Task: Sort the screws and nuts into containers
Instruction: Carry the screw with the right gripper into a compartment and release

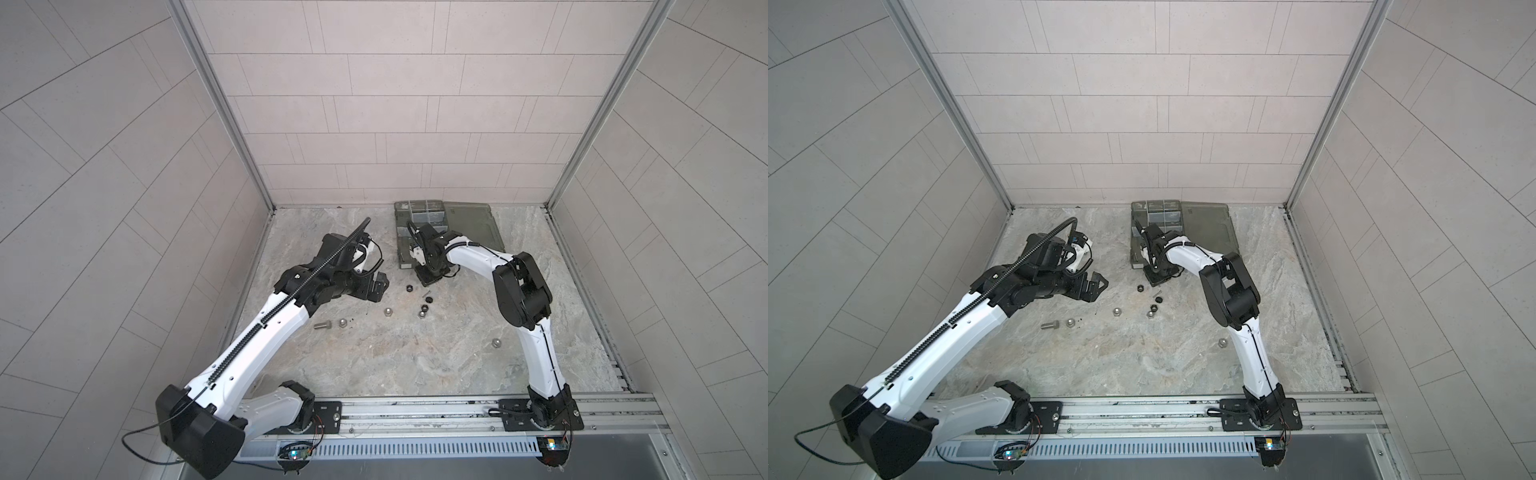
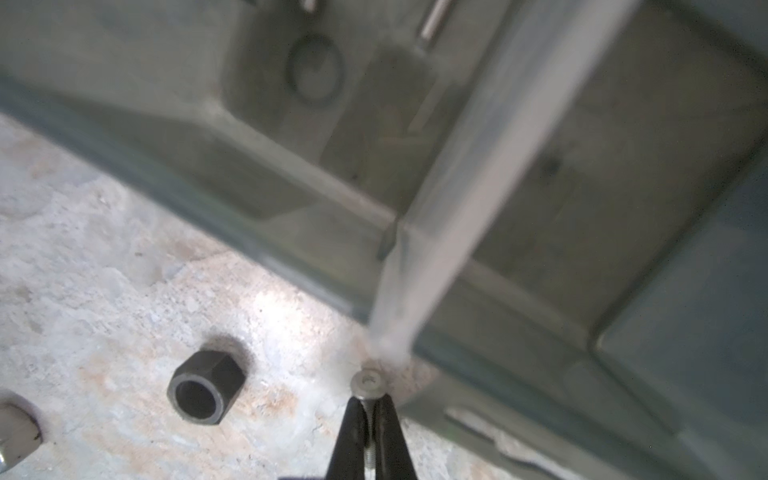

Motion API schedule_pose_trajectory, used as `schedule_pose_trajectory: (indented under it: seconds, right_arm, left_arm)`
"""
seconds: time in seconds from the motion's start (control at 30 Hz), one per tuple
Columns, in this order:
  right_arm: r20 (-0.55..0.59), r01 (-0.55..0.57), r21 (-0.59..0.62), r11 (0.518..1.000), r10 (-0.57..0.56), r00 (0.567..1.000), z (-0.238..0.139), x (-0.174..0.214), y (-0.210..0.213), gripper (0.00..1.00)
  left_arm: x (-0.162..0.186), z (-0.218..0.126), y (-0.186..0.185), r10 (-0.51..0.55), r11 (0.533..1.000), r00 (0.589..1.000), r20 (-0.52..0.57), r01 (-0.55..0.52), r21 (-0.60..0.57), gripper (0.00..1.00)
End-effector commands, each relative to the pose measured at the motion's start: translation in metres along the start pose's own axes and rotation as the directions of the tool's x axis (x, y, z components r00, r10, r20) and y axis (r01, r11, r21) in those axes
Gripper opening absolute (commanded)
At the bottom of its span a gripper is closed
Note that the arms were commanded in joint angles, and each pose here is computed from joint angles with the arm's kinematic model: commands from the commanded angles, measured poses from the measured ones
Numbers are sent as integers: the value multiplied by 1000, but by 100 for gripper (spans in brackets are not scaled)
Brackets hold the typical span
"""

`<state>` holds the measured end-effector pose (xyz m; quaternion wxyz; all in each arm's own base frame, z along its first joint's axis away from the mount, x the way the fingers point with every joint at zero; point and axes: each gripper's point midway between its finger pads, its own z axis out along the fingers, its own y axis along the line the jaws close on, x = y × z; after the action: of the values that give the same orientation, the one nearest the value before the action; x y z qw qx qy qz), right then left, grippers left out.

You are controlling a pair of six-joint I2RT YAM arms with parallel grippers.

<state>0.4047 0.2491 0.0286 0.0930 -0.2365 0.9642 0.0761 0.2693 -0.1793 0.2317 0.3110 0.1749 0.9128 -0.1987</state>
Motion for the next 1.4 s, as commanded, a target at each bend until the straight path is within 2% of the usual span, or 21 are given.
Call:
schedule_pose_trajectory:
  seconds: [0.0,0.27,0.6,0.87,1.1,1.17,1.23,1.27,1.37]
  right_arm:
    - [-15,-13,-2,1000,13,1000,-26,8,7,0]
    - [74,-27,11,1000,26,997,-68,-12,10,0]
    - [170,-28,-3,1000,28,985,-93,-52,14,0]
    - [228,-23,-41,999,32,973,-75,-107,20,0]
    - [280,-50,-65,997,66,958,-48,-134,16,3]
    - [280,-53,-78,996,73,957,-43,-136,15,13]
    - [277,-57,-76,995,76,958,-42,-135,13,35]
    - [278,-55,-75,996,74,958,-43,-135,13,43]
    - [284,-54,-62,997,70,956,-56,-133,12,48]
  left_arm:
    - [9,-5,2,6,1000,1000,-13,-6,-14,100]
    - [9,-4,2,4,1000,1000,-11,-4,-14,100]
    - [6,-1,3,12,1000,1000,-16,-12,-22,100]
    - [4,6,7,26,999,999,-40,-28,-39,100]
    - [5,10,15,43,996,997,-66,-48,-81,100]
    - [4,11,16,44,995,997,-70,-50,-85,100]
    - [4,14,16,43,995,996,-74,-50,-84,100]
    - [5,15,16,43,995,996,-79,-49,-82,100]
    - [4,18,14,40,996,996,-80,-46,-74,100]
